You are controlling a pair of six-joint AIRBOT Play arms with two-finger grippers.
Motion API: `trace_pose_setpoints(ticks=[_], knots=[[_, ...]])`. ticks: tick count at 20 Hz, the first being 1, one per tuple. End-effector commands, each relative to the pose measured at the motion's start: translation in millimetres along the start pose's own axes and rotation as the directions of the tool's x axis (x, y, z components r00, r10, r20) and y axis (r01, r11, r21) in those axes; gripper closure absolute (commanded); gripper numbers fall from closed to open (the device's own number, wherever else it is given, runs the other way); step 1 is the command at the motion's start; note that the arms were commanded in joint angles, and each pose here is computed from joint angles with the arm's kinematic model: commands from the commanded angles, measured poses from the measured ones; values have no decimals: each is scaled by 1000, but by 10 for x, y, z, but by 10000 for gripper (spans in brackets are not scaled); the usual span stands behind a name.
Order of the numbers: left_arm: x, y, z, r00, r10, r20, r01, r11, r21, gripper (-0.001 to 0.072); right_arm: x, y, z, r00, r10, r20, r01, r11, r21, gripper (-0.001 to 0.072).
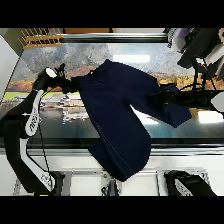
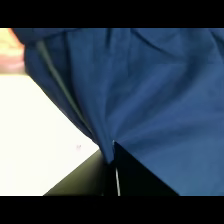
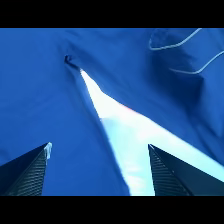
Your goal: Fold the clothes and pants, and hang the long-sleeved shirts on hangers.
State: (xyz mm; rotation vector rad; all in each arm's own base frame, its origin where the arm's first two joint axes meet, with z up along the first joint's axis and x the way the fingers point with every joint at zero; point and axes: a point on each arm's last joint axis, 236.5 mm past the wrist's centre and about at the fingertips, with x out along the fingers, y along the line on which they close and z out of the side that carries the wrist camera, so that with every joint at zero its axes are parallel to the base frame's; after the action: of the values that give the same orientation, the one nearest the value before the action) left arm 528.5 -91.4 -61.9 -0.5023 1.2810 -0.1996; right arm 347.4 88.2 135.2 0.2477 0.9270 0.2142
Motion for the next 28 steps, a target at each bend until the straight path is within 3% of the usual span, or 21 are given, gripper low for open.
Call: trace_pose_setpoints(ticks=[1, 3, 6, 11, 13, 14, 16, 19, 22, 25, 28], knots=[[-786, 255, -454, 978, 205, -44, -195, 966, 167, 697, -13, -1, 153, 998, 0, 65, 1, 1000, -3, 42], [-1211, 328, -1209, 948, 282, -151, -245, 944, 222, 697, -15, 5, 232, 995, 2, 98, -2, 1000, -3, 42], [-1562, 344, -2446, 896, 310, -319, -227, 935, 271, 697, -25, 13, 301, 992, 5, 127, -5, 1000, -3, 42], [-1686, 291, -3578, 865, 340, -368, -179, 896, 406, 676, -24, 14, 301, 992, 6, 127, -5, 1000, -3, 42], [-1673, 169, -3650, 890, 326, -319, -174, 889, 425, 74, -24, 14, 301, 992, 6, 127, -5, 1000, -3, 42], [-1677, 68, -3597, 911, 304, -279, -167, 890, 424, 21, -24, 14, 301, 992, 6, 127, -5, 1000, -3, 42], [-1766, -164, -3317, 953, 248, -173, -152, 888, 434, 21, -24, 13, 300, 992, 5, 127, -5, 1000, -3, 42], [-2006, -248, -2540, 976, 218, 1, -205, 916, 344, 22, -24, 14, 300, 992, 6, 127, -5, 1000, -3, 42], [-2108, 229, -1622, 958, 259, 123, -279, 940, 196, 21, -24, 14, 298, 992, 6, 126, -5, 1000, -4, 42], [-1949, 1048, -993, 940, 316, 131, -318, 948, -6, 22, -24, 15, 295, 992, 6, 125, -6, 1000, -3, 42], [-1495, 1474, -736, 986, 156, 63, -147, 981, -129, 21, -17, 27, 247, 994, 11, 105, -11, 1000, 0, 42]])
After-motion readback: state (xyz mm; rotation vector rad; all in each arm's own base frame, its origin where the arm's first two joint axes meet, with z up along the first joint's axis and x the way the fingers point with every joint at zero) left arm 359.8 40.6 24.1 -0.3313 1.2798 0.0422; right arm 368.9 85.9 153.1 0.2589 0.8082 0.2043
